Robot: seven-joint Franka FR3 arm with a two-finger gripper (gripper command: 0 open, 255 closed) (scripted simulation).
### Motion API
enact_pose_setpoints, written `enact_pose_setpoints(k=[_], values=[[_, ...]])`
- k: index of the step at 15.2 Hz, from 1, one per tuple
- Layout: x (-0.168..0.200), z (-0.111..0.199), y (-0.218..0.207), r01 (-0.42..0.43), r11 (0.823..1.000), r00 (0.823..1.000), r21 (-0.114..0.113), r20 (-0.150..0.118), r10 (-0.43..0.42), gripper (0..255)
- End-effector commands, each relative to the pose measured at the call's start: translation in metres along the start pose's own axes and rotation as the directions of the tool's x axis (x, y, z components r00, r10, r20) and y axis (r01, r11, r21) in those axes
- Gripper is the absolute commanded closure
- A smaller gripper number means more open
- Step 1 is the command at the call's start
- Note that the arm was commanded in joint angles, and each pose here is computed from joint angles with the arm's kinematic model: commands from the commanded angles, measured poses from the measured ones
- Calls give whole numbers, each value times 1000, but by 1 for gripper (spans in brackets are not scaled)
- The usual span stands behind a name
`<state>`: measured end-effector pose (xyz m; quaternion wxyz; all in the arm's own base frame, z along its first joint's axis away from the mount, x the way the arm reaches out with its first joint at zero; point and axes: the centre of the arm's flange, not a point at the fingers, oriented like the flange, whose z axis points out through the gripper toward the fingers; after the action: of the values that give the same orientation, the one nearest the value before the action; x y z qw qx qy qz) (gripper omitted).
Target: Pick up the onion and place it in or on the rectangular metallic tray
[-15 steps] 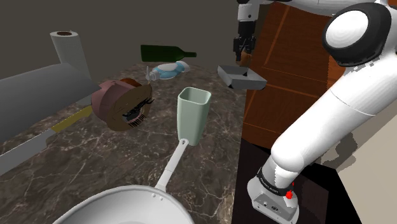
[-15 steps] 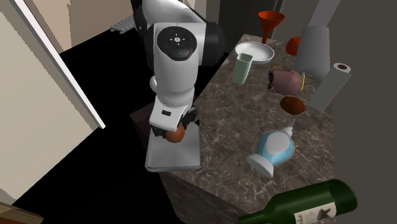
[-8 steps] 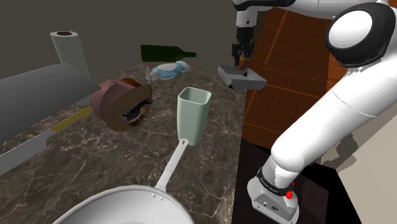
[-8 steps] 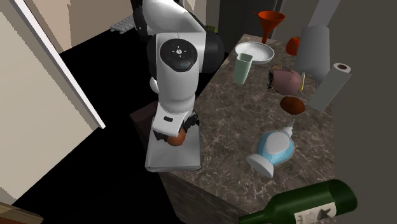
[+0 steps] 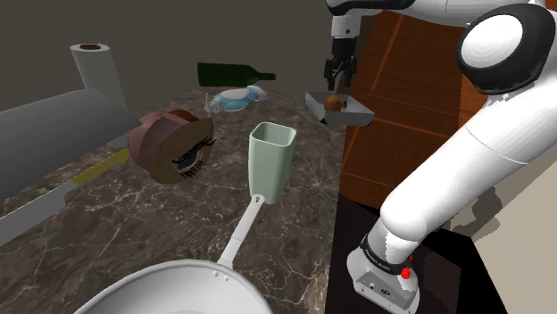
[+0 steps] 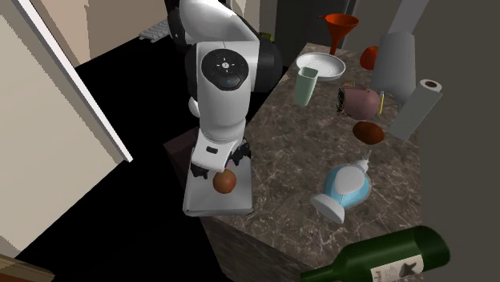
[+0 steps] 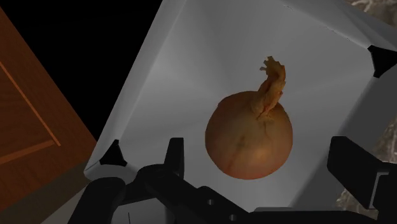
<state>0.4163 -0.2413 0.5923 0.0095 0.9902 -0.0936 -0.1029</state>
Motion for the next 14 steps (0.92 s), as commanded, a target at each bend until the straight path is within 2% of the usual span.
enact_pose_setpoints(k=[1, 2, 6, 14], values=[[0, 0, 0, 0, 1000, 1000, 0, 0, 0, 0], [0, 0, 0, 0, 1000, 1000, 0, 0, 0, 0], [0, -50, 0, 0, 1000, 1000, 0, 0, 0, 0], [0, -50, 0, 0, 1000, 1000, 0, 0, 0, 0]])
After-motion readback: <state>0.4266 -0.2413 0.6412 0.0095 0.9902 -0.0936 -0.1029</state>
